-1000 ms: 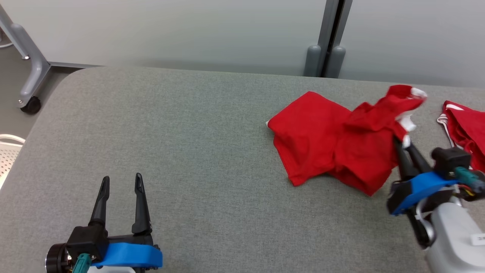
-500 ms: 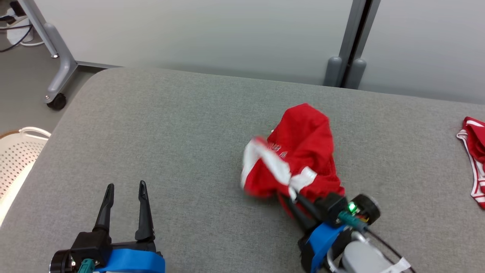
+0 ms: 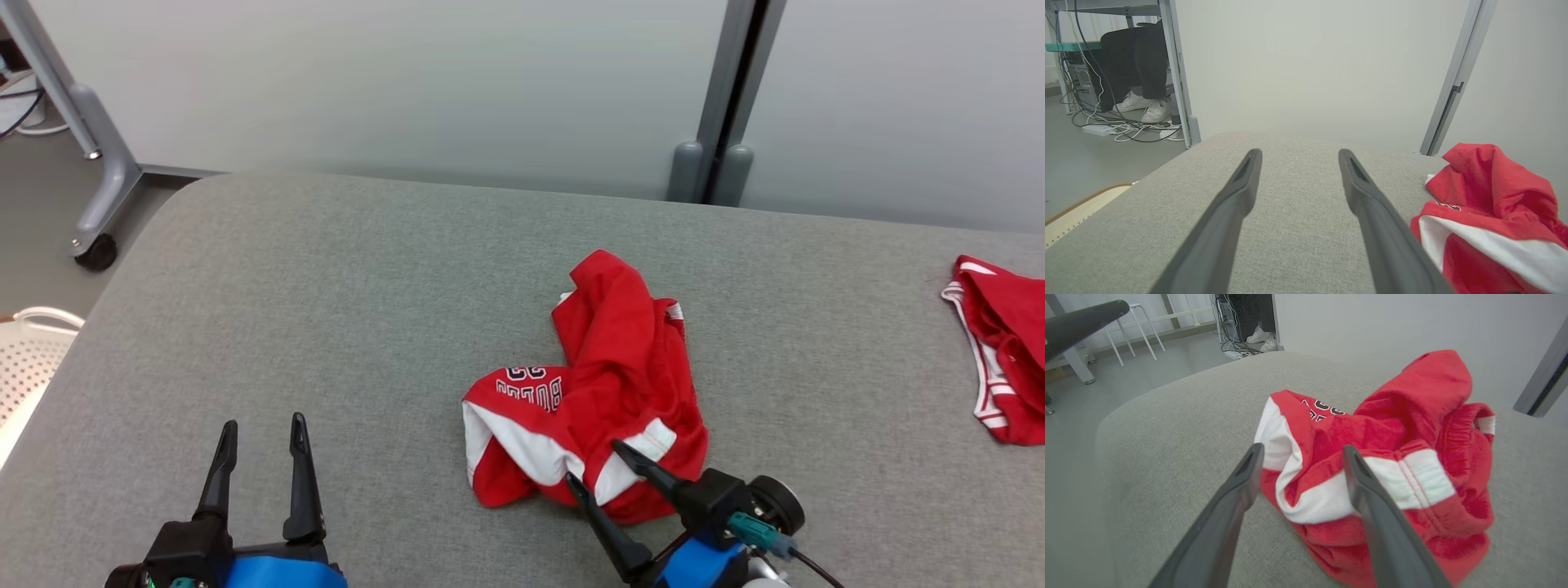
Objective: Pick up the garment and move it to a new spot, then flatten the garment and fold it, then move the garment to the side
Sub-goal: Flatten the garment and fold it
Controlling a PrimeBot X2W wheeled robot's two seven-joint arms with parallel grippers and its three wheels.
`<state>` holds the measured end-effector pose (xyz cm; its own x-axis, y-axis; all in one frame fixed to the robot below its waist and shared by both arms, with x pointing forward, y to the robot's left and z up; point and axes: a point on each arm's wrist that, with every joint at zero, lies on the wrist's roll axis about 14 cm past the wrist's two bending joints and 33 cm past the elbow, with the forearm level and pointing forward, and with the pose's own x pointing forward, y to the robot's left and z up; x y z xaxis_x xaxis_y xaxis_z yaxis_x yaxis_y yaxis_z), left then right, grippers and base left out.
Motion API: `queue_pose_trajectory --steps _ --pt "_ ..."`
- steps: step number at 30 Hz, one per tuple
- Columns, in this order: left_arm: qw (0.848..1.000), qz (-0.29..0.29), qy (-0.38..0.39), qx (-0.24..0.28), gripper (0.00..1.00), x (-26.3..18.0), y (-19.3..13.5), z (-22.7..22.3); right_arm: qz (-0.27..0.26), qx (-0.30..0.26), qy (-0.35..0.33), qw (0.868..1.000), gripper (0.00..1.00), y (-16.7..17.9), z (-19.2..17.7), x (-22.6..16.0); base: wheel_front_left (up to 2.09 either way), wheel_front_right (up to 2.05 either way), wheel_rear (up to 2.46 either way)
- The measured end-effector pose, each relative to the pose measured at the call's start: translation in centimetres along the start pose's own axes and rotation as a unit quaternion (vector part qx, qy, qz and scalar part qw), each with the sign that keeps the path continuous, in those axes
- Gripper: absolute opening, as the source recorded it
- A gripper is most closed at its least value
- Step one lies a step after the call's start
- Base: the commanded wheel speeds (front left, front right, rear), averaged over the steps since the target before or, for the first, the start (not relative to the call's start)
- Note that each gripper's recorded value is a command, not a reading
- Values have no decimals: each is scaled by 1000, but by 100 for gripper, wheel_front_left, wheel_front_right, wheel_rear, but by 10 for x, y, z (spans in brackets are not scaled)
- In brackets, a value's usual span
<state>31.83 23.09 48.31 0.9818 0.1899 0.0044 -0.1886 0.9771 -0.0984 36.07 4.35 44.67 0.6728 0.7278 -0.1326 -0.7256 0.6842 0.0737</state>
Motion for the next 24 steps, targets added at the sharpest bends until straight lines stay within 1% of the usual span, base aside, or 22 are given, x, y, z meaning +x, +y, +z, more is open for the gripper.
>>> queue_pose_trajectory --steps 8,12,17,24 --pt "1000 -19 -5 1 100 3 -10 3 -43 -28 -42 998 100 -29 25 -24 0 0 0" --pt "1000 -22 -5 1 100 4 -12 2 -57 -39 -44 997 100 -43 28 -29 0 0 0" --pt "1000 -21 -2 1 100 4 -11 1 -62 -46 -21 997 100 -53 16 -34 0 0 0" --pt "1000 -14 5 3 100 2 -7 -3 -29 -58 34 997 100 -47 -14 -26 0 0 0"
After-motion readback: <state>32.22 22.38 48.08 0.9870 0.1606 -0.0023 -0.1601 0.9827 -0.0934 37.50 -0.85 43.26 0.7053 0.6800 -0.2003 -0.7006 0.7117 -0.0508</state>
